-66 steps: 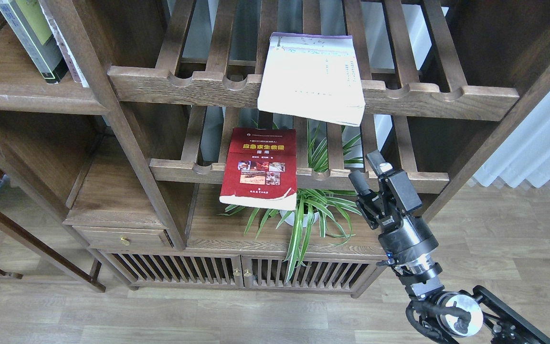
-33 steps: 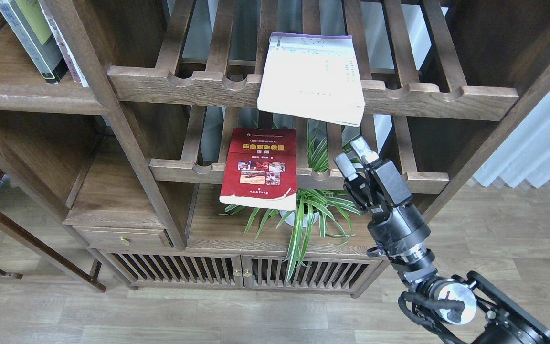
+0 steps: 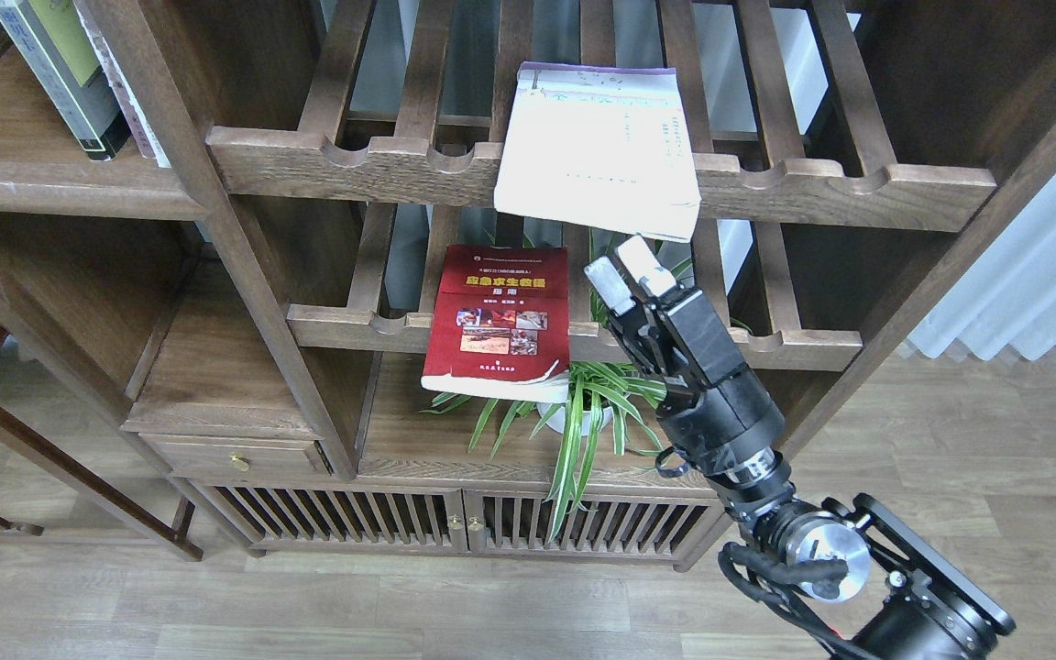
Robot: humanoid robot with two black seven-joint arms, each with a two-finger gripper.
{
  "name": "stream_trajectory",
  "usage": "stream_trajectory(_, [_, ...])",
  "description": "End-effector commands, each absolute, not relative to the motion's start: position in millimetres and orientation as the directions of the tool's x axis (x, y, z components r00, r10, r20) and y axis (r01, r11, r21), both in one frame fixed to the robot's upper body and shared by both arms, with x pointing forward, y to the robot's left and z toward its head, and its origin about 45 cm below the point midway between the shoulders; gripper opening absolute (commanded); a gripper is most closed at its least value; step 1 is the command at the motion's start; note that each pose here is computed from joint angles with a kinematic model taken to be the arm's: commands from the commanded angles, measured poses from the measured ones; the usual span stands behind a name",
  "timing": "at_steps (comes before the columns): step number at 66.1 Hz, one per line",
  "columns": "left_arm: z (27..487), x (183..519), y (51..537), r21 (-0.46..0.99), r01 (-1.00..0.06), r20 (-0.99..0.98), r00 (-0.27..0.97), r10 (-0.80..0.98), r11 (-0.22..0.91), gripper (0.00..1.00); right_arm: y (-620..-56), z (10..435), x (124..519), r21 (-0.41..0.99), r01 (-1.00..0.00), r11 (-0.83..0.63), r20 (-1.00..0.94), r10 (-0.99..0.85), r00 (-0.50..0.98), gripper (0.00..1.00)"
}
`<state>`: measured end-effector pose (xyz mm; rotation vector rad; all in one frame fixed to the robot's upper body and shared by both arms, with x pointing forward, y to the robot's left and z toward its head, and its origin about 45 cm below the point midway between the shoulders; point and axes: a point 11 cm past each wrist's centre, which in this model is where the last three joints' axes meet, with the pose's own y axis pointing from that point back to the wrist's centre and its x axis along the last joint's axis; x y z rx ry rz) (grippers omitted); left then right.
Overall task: Organize books on shelf
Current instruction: 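Raise the right gripper to the white book on the upper shelf, then grasp the white book and pull it off the upper shelf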
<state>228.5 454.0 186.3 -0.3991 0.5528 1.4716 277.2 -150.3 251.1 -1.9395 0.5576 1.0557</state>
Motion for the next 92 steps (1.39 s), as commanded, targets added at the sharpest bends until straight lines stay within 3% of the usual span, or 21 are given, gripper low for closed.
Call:
stream_trajectory(1, [185.7, 228.2, 455.0, 0.082, -0.994, -0.574, 0.009, 0.819, 0.069, 1.00, -149.1, 254.9, 279.7, -0.469, -0.689, -0.553, -0.830, 0.009, 0.558, 0.99])
stream_trajectory(22, [186.1, 229.6, 454.6, 0.080, -0.994, -0.575, 0.012, 0.818, 0.071, 1.00, -145.2, 259.5, 282.4, -0.484, -0.682, -0.548, -0.824, 0.025, 0.566, 0.99])
stream_trajectory(67, [188.0, 231.4, 455.3, 0.075, -0.995, -0.574, 0.015, 0.819, 0.071, 1.00, -132.4, 258.3, 311.1, -0.379, -0.762, -0.526, -0.882, -0.042, 0.468, 0.98])
stream_trajectory(75, [188.0, 231.4, 455.4, 0.075, -0.995, -0.574, 0.015, 0.819, 0.071, 1.00, -136.7, 256.7, 313.0, -0.373, -0.769, -0.519, -0.886, -0.045, 0.461, 0.96])
stream_trajectory(92, [189.1, 231.3, 456.6, 0.072, -0.995, -0.572, 0.015, 0.820, 0.068, 1.00, -146.1, 261.1, 318.1, -0.385, -0.785, -0.485, -0.891, -0.024, 0.453, 0.81])
